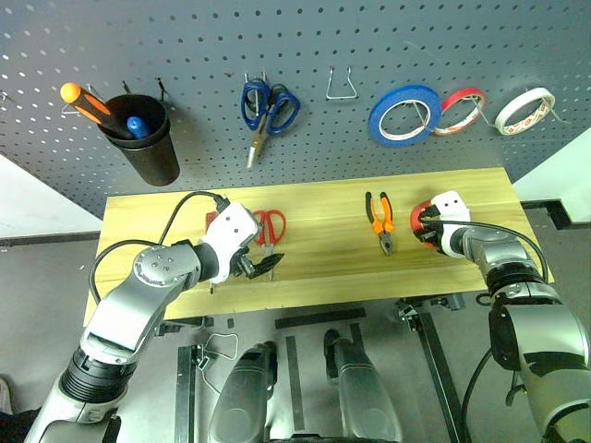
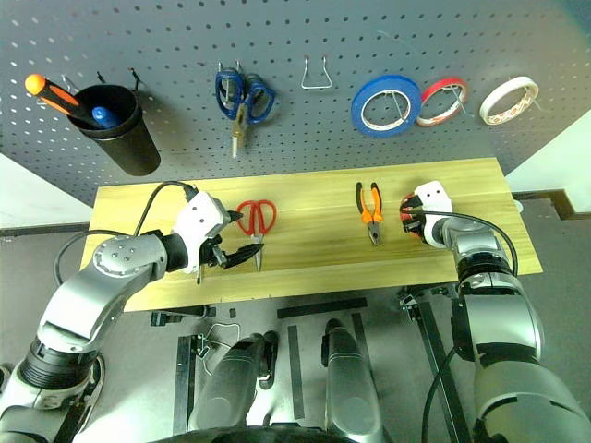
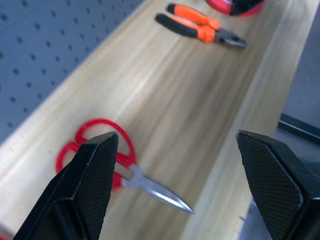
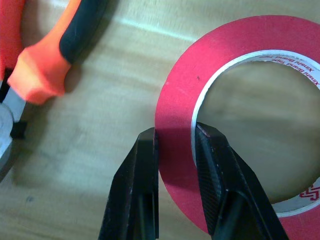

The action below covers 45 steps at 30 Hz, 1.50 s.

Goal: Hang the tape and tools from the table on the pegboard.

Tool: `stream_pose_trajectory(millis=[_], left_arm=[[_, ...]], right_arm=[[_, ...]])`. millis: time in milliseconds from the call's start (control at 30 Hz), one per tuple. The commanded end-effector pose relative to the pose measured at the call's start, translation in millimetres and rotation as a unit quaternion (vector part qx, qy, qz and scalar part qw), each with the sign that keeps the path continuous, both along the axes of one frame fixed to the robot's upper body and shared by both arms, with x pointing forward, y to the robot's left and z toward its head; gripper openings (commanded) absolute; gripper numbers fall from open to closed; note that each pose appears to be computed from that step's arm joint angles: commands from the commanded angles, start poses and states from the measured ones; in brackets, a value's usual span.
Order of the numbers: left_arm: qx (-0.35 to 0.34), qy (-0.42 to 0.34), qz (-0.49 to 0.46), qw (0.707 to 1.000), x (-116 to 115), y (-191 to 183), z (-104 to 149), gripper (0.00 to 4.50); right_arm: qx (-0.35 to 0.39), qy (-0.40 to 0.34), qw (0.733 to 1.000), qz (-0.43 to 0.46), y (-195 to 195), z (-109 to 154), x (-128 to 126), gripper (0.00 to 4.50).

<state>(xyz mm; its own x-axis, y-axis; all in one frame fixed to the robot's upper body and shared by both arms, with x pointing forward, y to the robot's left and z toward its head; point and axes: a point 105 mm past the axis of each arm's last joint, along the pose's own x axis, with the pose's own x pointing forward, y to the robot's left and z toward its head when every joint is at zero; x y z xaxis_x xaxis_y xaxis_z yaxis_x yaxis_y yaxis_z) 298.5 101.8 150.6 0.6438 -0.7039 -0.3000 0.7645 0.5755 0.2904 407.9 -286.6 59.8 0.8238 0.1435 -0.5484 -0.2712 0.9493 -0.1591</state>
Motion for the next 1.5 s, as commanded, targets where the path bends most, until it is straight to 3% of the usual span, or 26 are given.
stream_pose_trajectory(millis=[33, 567, 867, 1300, 1500], left_arm=[[-0.021, -0.021, -0.021, 0.999, -0.9, -5.7, 13.8, 3.95], [-0.111, -0.073, -0.093, 0.987, -3.1, -17.7, 44.4, 3.95], [-0.148, -0.1, -0.114, 0.977, -2.8, -24.7, 53.4, 3.95], [-0.159, -0.117, -0.115, 0.974, -0.8, -23.4, 56.3, 3.95], [-0.164, -0.123, -0.112, 0.972, 0.2, -23.1, 58.4, 3.95]], right_arm=[[-0.002, -0.06, 0.998, -0.013, -20.7, 24.5, -0.6, 0.68], [0.005, -0.163, 0.987, -0.009, -22.7, 89.3, -67.2, 0.68], [0.029, -0.289, 0.956, 0.047, -4.6, 158.5, -94.9, 0.68], [0.054, -0.311, 0.944, 0.094, 14.4, 172.0, -109.1, 0.68], [0.059, -0.351, 0.929, 0.101, 19.8, 191.7, -105.0, 0.68]])
